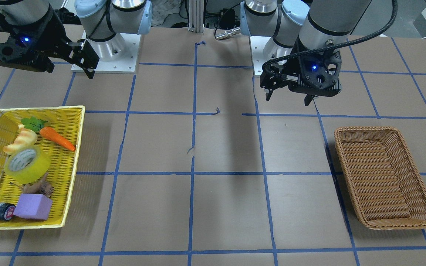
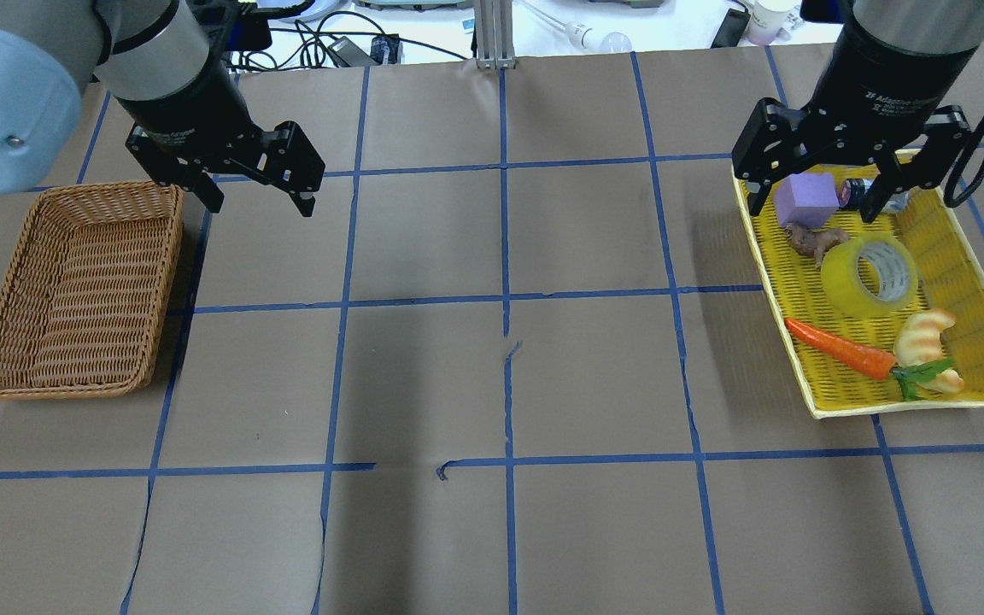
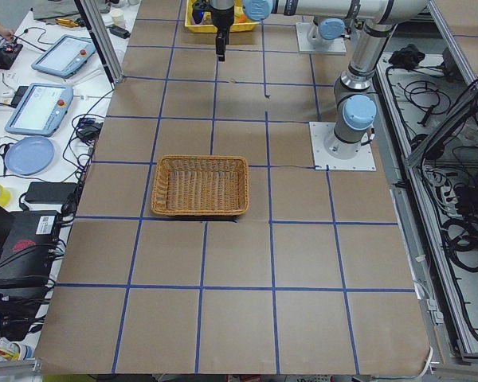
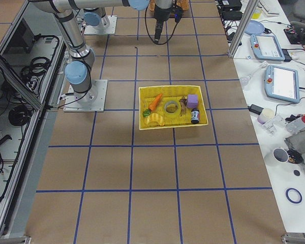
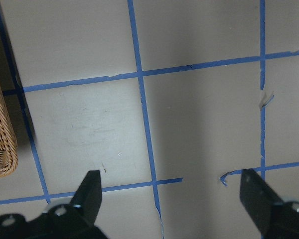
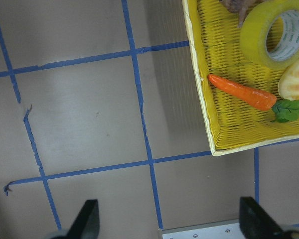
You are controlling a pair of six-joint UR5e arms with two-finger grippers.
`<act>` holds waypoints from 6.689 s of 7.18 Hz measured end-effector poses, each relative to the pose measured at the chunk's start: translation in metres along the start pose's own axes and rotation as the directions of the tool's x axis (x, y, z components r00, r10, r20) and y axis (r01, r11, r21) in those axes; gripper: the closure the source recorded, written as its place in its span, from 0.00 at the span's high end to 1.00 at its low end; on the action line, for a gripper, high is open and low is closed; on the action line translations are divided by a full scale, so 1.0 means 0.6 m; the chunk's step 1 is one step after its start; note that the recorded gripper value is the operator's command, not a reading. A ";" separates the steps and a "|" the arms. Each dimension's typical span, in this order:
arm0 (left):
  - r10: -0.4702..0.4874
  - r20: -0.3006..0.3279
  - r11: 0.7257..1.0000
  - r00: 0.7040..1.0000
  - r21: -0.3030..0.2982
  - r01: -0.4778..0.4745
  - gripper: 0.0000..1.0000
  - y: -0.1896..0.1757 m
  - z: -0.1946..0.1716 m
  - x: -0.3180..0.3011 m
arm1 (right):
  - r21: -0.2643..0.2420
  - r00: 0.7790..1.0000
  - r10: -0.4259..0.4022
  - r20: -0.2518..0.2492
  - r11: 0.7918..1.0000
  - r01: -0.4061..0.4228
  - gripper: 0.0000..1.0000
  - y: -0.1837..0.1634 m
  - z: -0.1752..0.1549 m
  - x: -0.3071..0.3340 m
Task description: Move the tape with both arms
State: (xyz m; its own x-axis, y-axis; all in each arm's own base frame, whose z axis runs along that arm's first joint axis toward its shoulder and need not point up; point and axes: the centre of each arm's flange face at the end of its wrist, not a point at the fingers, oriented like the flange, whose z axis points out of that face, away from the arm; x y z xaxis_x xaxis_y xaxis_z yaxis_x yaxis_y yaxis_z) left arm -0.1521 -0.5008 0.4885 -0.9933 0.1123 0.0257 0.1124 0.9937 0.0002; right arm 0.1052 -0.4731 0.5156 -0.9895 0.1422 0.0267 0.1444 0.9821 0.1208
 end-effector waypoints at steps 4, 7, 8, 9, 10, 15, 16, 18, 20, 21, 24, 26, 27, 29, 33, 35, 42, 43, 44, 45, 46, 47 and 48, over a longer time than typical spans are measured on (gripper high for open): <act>0.001 0.000 1.000 1.000 0.000 -0.001 1.00 0.000 0.000 0.000 | 0.001 1.000 0.000 -0.003 1.000 0.000 1.00 0.000 -0.001 0.001; 0.000 0.000 1.000 1.000 0.000 0.000 1.00 0.000 0.000 0.000 | -0.002 1.000 0.002 -0.005 1.000 -0.002 1.00 -0.003 0.003 0.001; 0.000 0.000 1.000 1.000 0.000 0.000 1.00 0.000 0.000 0.000 | -0.018 1.000 0.002 -0.006 1.000 -0.002 1.00 -0.013 0.017 0.003; 0.001 0.000 1.000 1.000 -0.001 -0.001 1.00 0.000 0.001 0.000 | -0.042 1.000 -0.002 -0.006 0.999 0.002 1.00 -0.026 0.035 0.006; 0.001 0.000 1.000 1.000 -0.002 -0.001 1.00 -0.001 0.001 -0.001 | -0.040 1.000 0.000 -0.004 0.999 -0.001 1.00 -0.038 0.042 0.011; 0.000 -0.002 1.000 1.000 -0.006 0.000 1.00 0.000 0.017 -0.001 | 0.013 0.989 0.149 0.004 0.989 -0.149 1.00 -0.171 0.137 0.194; -0.001 -0.002 1.000 1.000 -0.007 0.001 1.00 0.000 0.019 -0.001 | 0.030 0.987 0.158 0.008 0.987 -0.158 1.00 -0.196 0.180 0.221; -0.002 -0.003 1.000 1.000 -0.007 0.002 1.00 -0.001 0.023 -0.001 | 0.039 0.983 0.184 0.013 0.982 -0.184 1.00 -0.236 0.277 0.259; 0.000 -0.003 1.000 1.000 0.000 0.000 1.00 -0.005 0.030 -0.002 | 0.006 0.973 0.229 0.021 0.973 -0.229 1.00 -0.261 0.353 0.302; 0.000 -0.003 1.000 1.000 0.002 0.000 1.00 -0.007 0.034 -0.002 | -0.016 0.968 0.251 0.022 0.968 -0.251 1.00 -0.267 0.378 0.312; 0.001 -0.003 1.000 1.000 -0.002 -0.001 1.00 -0.015 0.044 -0.003 | -0.031 0.954 0.294 0.055 0.956 -0.293 0.91 -0.283 0.426 0.313; 0.000 -0.003 1.000 1.000 -0.001 0.000 1.00 -0.017 0.045 -0.003 | -0.037 0.948 0.309 0.080 0.951 -0.307 0.32 -0.295 0.454 0.310; 0.000 -0.003 1.000 1.000 -0.001 0.000 1.00 -0.017 0.045 -0.003 | -0.044 0.947 0.313 0.080 0.950 -0.310 0.00 -0.294 0.461 0.310; 0.000 -0.002 1.000 1.000 0.009 0.000 1.00 -0.018 0.042 -0.003 | -0.043 0.947 0.313 0.080 0.950 -0.310 0.00 -0.294 0.461 0.310; 0.000 0.001 1.000 1.000 0.029 0.000 1.00 -0.021 0.039 -0.003 | -0.012 0.949 0.306 0.076 0.952 -0.306 0.00 -0.291 0.422 0.310; -0.001 0.001 1.000 1.000 0.031 0.001 1.00 -0.021 0.038 -0.004 | 0.011 0.958 0.276 0.079 0.961 -0.278 0.00 -0.274 0.358 0.271; -0.001 0.005 0.999 1.000 0.041 0.001 1.00 -0.016 0.028 -0.004 | -0.014 0.927 0.355 0.121 0.935 -0.356 0.00 -0.144 0.320 -0.244; -0.001 0.004 0.999 1.000 0.039 0.001 1.00 -0.017 0.030 -0.004 | -0.037 0.922 0.364 0.133 0.931 -0.363 0.00 -0.123 0.338 -0.296; -0.001 0.004 0.999 1.000 0.038 0.001 1.00 -0.018 0.032 -0.004 | -0.056 0.915 0.375 0.147 0.927 -0.371 0.00 -0.107 0.360 -0.342; -0.001 0.003 0.999 1.000 0.038 0.001 1.00 -0.019 0.033 -0.004 | -0.072 0.907 0.389 0.161 0.921 -0.383 0.00 -0.090 0.385 -0.390; -0.001 0.003 0.999 1.000 0.038 0.001 1.00 -0.019 0.033 -0.005 | -0.083 0.899 0.403 0.172 0.915 -0.395 0.00 -0.075 0.411 -0.431; -0.001 0.003 0.999 1.000 0.038 0.001 1.00 -0.020 0.033 -0.005 | -0.097 0.898 0.407 0.166 0.913 -0.396 0.00 -0.060 0.438 -0.464; -0.001 0.003 0.999 1.000 0.038 0.001 1.00 -0.020 0.033 -0.005 | -0.105 0.896 0.414 0.159 0.910 -0.401 0.00 -0.047 0.459 -0.489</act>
State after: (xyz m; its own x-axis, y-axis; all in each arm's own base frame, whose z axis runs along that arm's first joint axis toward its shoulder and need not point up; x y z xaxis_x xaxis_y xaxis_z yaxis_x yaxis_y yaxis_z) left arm -0.1509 -0.5129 0.4685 -0.9935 0.1116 0.0224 0.1107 0.9931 -0.0377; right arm 0.3886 -0.5088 0.2312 -0.8285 0.5536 -0.0841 0.5296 0.8234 0.2037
